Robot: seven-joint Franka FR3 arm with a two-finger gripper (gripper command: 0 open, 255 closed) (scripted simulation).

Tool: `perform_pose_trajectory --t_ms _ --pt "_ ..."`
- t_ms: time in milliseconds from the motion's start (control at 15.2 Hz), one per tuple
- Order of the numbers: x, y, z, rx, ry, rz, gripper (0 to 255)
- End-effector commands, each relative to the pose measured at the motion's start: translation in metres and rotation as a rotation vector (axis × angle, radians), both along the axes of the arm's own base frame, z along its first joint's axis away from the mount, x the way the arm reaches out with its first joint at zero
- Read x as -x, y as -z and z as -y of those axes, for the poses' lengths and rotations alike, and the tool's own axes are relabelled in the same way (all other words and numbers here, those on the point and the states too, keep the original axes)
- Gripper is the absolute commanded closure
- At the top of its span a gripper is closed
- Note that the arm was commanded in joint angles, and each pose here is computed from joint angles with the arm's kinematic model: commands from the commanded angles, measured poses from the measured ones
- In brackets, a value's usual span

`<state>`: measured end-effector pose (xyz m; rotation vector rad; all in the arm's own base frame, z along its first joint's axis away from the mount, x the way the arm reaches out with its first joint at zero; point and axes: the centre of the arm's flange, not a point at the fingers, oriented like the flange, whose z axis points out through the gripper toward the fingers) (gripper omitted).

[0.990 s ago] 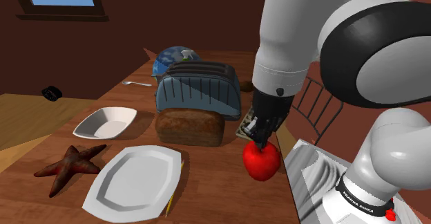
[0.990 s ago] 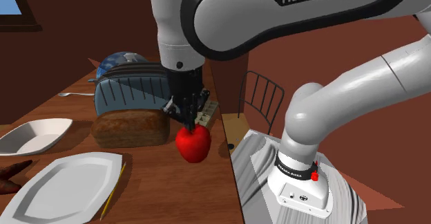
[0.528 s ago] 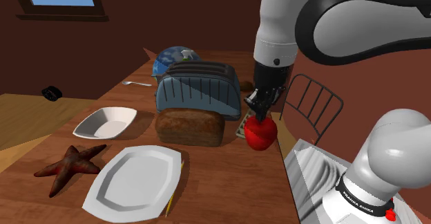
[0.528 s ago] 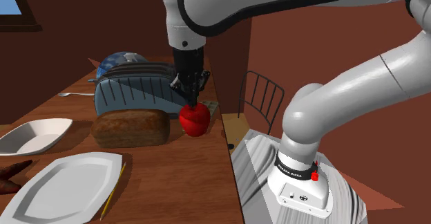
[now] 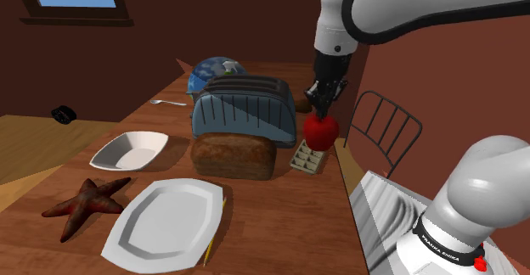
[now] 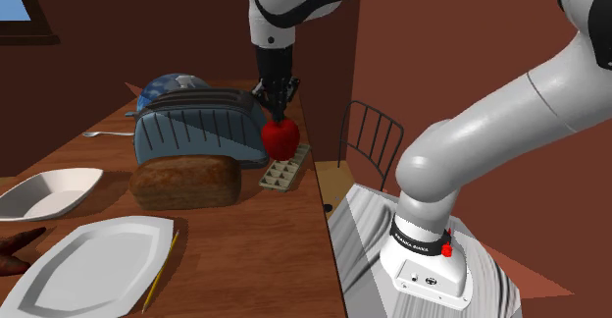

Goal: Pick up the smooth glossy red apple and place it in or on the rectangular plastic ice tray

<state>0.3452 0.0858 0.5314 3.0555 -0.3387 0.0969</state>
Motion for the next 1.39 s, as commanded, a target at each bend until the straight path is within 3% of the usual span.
perform_pose_trajectory --t_ms 0,594,1320 --pt "-0.013 -0.006 0.022 0.001 -0.001 0.000 255" --pt "-0.077 -0.030 0.128 0.001 -0.001 0.000 255" --pt "-0.077 0.028 0.128 0.001 -0.001 0.000 255"
